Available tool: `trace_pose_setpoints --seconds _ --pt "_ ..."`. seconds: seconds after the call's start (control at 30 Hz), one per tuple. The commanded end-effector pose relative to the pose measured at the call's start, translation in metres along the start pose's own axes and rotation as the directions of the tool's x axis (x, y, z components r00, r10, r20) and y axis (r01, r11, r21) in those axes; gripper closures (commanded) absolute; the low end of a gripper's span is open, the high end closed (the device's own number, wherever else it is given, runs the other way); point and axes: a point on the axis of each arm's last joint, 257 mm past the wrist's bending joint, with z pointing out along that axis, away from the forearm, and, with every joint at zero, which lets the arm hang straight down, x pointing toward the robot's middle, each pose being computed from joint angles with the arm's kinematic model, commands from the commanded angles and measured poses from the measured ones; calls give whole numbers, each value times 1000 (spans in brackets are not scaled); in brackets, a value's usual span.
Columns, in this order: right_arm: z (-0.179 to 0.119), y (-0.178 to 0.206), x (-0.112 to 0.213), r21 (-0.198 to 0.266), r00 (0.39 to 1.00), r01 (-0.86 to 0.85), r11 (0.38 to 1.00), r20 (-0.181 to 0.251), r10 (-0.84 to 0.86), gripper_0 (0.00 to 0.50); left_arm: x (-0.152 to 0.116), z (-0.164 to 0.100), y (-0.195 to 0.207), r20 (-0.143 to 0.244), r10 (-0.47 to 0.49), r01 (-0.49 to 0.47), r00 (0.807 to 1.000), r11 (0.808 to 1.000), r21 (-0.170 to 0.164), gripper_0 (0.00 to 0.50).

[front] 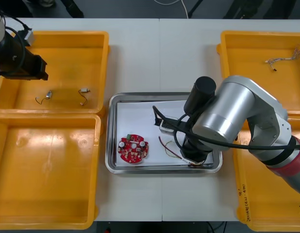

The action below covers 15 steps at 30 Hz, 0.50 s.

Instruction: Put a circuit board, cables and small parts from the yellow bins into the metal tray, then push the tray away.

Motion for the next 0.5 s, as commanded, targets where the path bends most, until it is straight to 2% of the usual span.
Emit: trace_pose_setpoints --seconds 0.03,0.1,0.2,0.23,0.3,0.5 --pt "-49 -17 -24 55 998 3 998 64 -6 0 5 14 -18 -10 59 -59 998 998 0 0" --pt "-61 -21 -23 72 998 0 997 67 -5 0 8 18 -21 -18 59 -59 998 998 5 0" --pt "-85 -31 -36 104 990 -27 994 144 12 0 15 24 -22 -35 55 -54 998 998 13 0" --pt "-90 -34 -38 112 987 -34 993 158 16 0 16 25 -21 -34 54 -53 998 998 13 0" --pt "-104 -39 -43 114 979 -55 992 202 31 0 21 32 -20 -33 52 -51 998 999 18 0" --pt "-137 -57 -47 97 952 -123 988 294 90 0 32 48 -14 -14 52 -52 999 998 23 0"
